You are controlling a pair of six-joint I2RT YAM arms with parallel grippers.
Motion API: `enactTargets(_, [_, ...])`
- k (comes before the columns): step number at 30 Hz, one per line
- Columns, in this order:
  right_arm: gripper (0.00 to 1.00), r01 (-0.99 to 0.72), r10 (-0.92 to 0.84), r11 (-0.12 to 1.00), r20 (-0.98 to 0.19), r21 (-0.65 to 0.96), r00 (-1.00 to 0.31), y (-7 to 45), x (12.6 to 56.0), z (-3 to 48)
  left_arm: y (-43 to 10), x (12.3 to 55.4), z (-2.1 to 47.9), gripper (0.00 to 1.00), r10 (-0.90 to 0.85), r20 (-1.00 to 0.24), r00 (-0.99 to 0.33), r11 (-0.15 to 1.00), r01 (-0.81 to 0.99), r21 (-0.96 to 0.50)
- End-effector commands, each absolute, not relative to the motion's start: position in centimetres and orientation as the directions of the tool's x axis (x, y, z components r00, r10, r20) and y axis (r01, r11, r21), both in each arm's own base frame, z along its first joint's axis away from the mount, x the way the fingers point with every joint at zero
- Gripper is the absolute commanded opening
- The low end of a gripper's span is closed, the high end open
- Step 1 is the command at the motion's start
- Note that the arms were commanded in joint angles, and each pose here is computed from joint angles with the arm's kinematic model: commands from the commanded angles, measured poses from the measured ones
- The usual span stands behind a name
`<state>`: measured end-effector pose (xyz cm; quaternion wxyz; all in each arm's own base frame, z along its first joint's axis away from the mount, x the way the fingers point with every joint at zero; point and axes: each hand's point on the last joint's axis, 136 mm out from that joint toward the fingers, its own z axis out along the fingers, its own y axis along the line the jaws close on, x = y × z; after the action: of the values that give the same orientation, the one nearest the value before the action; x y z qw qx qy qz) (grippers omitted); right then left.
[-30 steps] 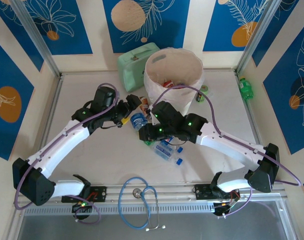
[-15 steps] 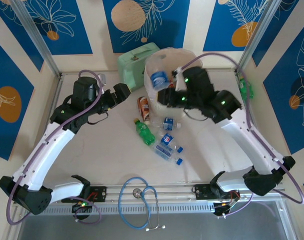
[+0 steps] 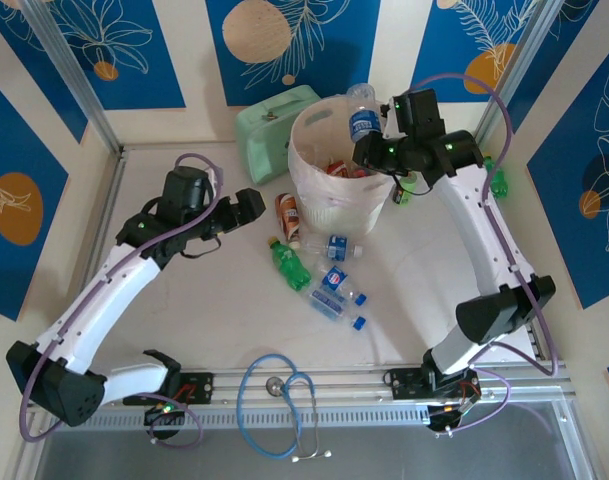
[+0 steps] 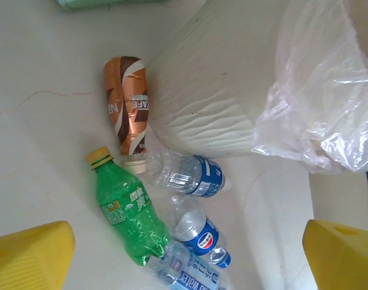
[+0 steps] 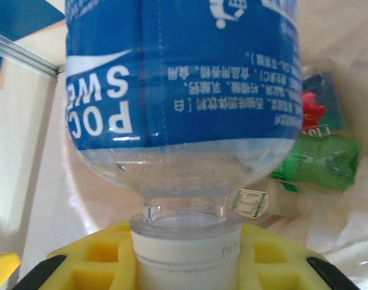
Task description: Put the plastic bottles in the bin
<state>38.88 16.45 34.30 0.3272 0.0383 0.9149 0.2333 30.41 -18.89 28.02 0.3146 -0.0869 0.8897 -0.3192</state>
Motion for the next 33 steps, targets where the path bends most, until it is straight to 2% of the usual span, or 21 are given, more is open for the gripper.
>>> enactTargets(1, [0.28,-0.101,0.199,0.897,-0.597,0.431,-0.777,15.6,39.4,35.0,-19.1,30.5,27.3,0.96,-0.327,-0.514,-0.793,0.798,0.059,-0.6])
enactTargets(4, [0.44,-0.077,0.212,0.903,-0.596,0.422,-0.775,14.7,40.1,34.8,-19.1,30.6,26.9,0.95,-0.324,-0.511,-0.796,0.803,0.053,-0.593])
enactTargets(9, [0.6,-0.071,0.241,0.899,-0.623,0.433,-0.744,13.7,39.9,36.7,-19.1,30.8,26.3,0.95,-0.322,-0.505,-0.801,0.809,0.044,-0.586])
enactTargets(14, [0.64,-0.111,0.239,0.89,-0.659,0.443,-0.713,13.7,37.4,39.2,-19.0,30.9,26.2,0.96,-0.328,-0.504,-0.799,0.81,0.037,-0.586])
enactTargets(20, [0.72,-0.246,0.121,0.889,-0.718,0.385,-0.686,16.0,30.6,39.8,-18.9,30.9,25.7,0.95,-0.338,-0.496,-0.8,0.809,0.022,-0.587])
enactTargets(24, [0.76,-0.352,-0.017,0.879,-0.716,0.322,-0.698,18.5,24.8,36.6,-18.7,30.7,24.8,0.93,-0.359,-0.478,-0.802,0.805,-0.007,-0.593])
enactTargets(26, [0.77,-0.375,-0.068,0.873,-0.684,0.312,-0.726,19.4,22.5,33.9,-18.7,30.7,24.2,0.93,-0.37,-0.466,-0.804,0.799,-0.02,-0.601])
enactTargets(29, [0.86,-0.367,-0.113,0.875,-0.604,0.316,-0.789,20.1,20.0,29.3,-19.0,30.7,23.3,0.93,-0.388,-0.44,-0.81,0.786,-0.042,-0.617])
enactTargets(33, [0.86,-0.356,-0.167,0.885,-0.507,0.301,-0.845,21.1,17.6,23.5,-18.8,30.8,22.2,0.92,-0.408,-0.415,-0.813,0.785,-0.08,-0.614])
